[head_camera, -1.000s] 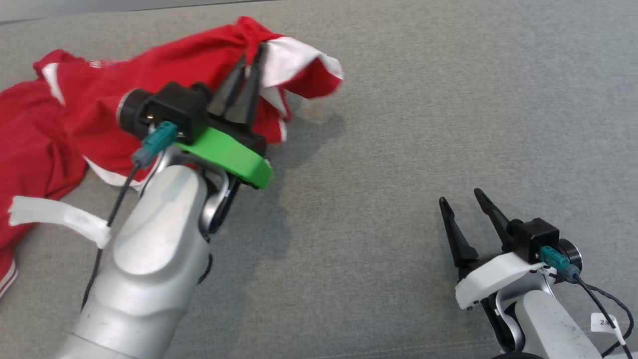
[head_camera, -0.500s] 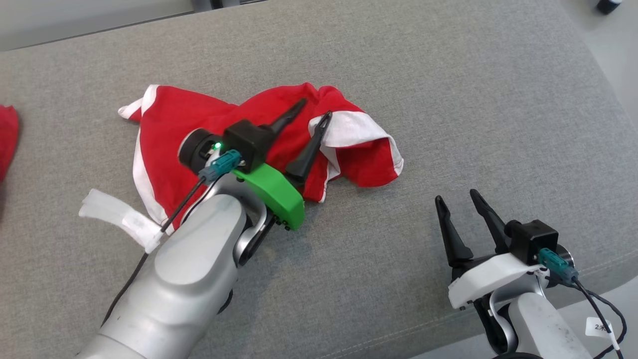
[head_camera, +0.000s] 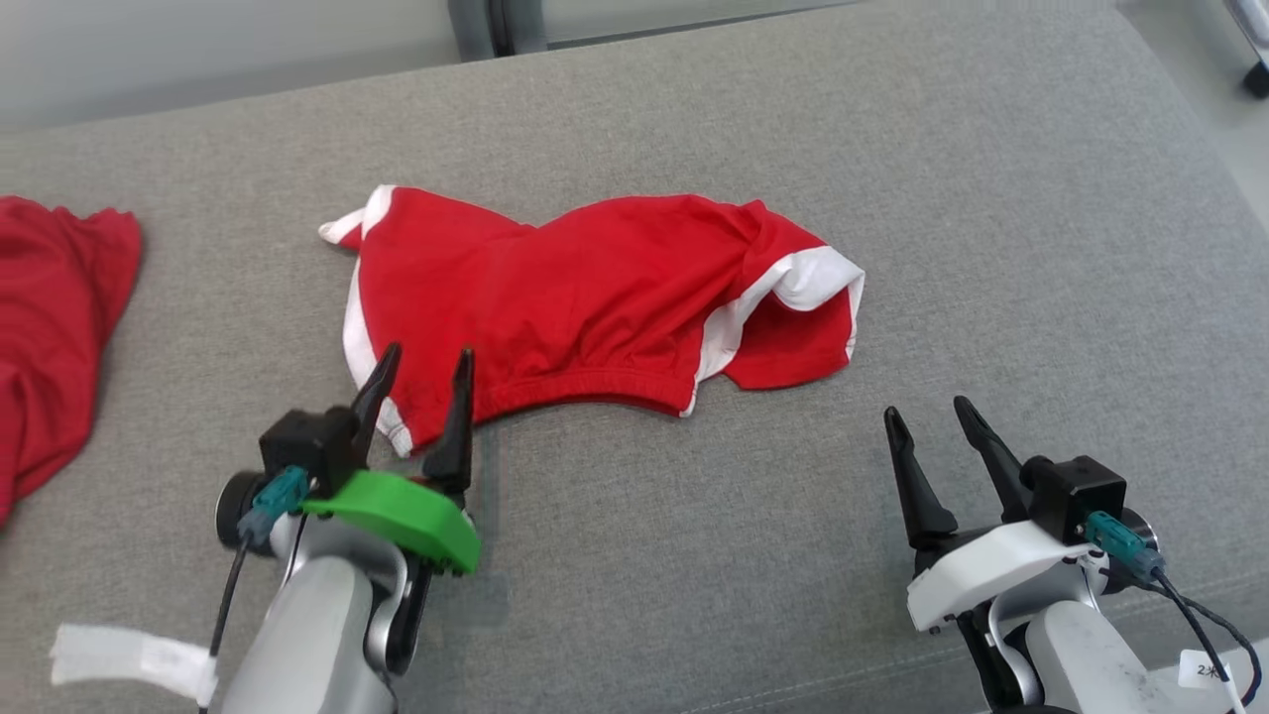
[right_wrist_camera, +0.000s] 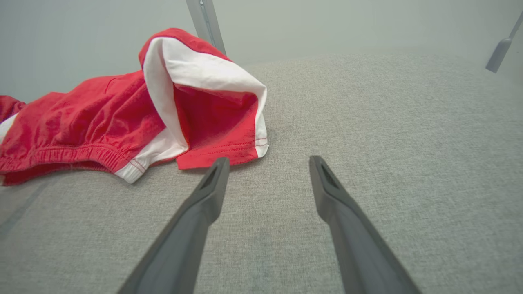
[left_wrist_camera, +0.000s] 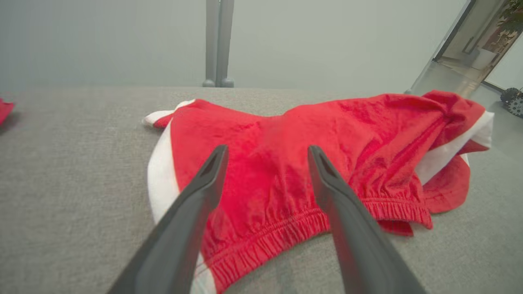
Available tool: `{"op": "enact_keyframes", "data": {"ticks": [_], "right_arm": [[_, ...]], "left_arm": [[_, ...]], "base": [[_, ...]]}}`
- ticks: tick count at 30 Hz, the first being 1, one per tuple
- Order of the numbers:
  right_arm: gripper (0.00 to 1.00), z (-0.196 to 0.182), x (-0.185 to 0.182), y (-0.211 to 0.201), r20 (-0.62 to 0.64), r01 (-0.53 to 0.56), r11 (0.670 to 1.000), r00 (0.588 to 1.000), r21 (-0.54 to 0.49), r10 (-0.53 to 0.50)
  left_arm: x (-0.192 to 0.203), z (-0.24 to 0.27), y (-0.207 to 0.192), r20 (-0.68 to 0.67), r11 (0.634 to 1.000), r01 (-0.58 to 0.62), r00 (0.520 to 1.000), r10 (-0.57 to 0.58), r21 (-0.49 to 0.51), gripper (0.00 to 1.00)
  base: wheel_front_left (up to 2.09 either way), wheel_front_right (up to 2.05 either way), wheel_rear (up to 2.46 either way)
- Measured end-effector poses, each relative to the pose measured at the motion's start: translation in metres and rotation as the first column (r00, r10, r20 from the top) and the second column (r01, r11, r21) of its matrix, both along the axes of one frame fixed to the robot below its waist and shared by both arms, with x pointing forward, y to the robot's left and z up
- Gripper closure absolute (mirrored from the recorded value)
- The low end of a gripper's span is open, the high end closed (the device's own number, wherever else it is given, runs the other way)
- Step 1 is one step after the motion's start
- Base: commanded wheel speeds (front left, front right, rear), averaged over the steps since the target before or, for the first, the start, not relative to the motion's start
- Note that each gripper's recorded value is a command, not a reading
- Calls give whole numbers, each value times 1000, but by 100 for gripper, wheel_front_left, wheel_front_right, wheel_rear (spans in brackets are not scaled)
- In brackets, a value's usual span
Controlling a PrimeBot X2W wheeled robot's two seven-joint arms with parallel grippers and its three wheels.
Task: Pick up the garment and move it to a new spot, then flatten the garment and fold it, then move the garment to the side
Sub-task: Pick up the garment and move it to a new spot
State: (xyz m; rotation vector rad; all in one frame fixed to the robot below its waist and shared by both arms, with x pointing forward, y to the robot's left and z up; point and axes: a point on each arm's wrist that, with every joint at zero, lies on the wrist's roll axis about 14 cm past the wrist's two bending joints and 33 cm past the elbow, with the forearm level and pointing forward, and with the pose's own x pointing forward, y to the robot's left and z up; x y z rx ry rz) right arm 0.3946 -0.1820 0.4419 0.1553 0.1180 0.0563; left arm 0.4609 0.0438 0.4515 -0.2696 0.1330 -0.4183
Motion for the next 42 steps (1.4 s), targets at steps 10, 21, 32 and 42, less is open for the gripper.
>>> {"op": "enact_keyframes", "data": {"ticks": [10,21,32,42], "right_arm": [[0,16,-4,17,44,-58,998,997,1,58],[0,7,-18,-3,13,-9,1000,1000,-13,9],[0,5,-21,-14,3,24,1000,1000,-18,-24],[0,5,-21,-16,4,36,999,999,-13,-36]], "left_arm": [[-36,-21,51,-67,988,-150,986,153,44,0],[-40,-45,34,-156,993,-116,981,117,20,0],[-33,-56,34,-191,991,-128,973,131,28,9],[-33,-68,36,-230,990,-133,963,139,43,100]], "base": [[0,0,0],[0,0,0],[0,0,0],[0,0,0]]}}
